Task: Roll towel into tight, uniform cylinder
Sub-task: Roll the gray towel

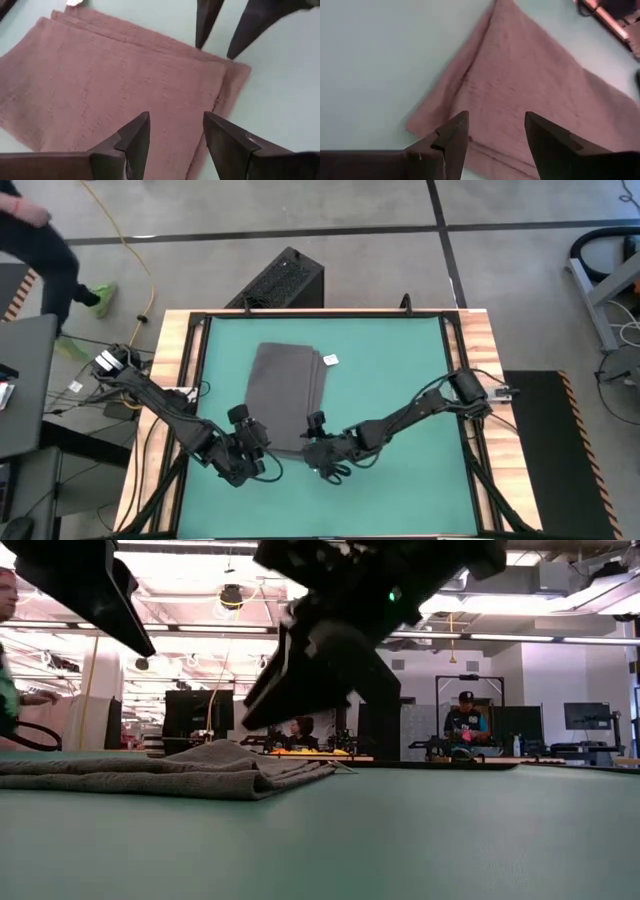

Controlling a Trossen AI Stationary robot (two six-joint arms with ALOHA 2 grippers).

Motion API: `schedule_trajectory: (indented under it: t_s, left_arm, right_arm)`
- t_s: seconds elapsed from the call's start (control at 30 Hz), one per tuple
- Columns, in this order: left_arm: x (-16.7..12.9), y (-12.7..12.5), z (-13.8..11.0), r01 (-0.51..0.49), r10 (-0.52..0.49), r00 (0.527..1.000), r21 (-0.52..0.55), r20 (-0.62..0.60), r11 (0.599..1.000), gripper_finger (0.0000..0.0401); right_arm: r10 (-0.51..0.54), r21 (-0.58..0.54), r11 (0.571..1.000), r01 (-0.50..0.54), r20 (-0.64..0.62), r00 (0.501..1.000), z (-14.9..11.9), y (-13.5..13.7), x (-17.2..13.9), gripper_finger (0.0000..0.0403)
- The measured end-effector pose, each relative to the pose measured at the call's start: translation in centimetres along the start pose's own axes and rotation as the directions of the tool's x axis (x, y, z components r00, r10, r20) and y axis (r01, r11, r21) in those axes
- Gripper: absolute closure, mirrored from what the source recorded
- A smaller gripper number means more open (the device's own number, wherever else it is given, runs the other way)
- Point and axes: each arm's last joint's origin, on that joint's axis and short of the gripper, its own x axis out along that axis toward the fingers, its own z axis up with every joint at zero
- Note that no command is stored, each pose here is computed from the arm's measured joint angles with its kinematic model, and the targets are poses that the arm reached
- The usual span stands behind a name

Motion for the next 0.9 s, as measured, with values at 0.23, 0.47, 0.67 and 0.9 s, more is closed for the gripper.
schedule_trajectory:
  t_s: [0.23, 0.47, 0.67, 0.9]
  left_arm:
    - [-0.2, -0.1, -0.1, -0.006, 0.006, 1.0, 0.01, 0.012, 1.0, 0.0228]
    - [-0.2, -0.1, -0.1, -0.015, 0.015, 1.0, 0.002, 0.026, 1.0, 0.0228]
    - [-0.2, -0.1, -0.1, -0.014, 0.014, 1.0, -0.004, 0.026, 1.0, 0.0228]
    - [-0.2, -0.1, -0.1, -0.003, 0.003, 1.0, -0.01, 0.015, 1.0, 0.0228]
  right_arm:
    - [0.068, 0.078, 0.995, -0.068, 0.006, 0.998, -0.6, -0.7, 1.0, 0.0184]
    - [0.145, 0.154, 0.977, -0.15, 0.046, 0.988, -0.7, -0.7, 1.6, 0.0184]
    - [0.147, 0.155, 0.977, -0.146, 0.004, 0.989, -2.0, 0.2, 3.1, 0.0185]
    - [0.13, 0.164, 0.978, -0.129, 0.01, 0.992, -1.8, 0.0, 2.9, 0.0204]
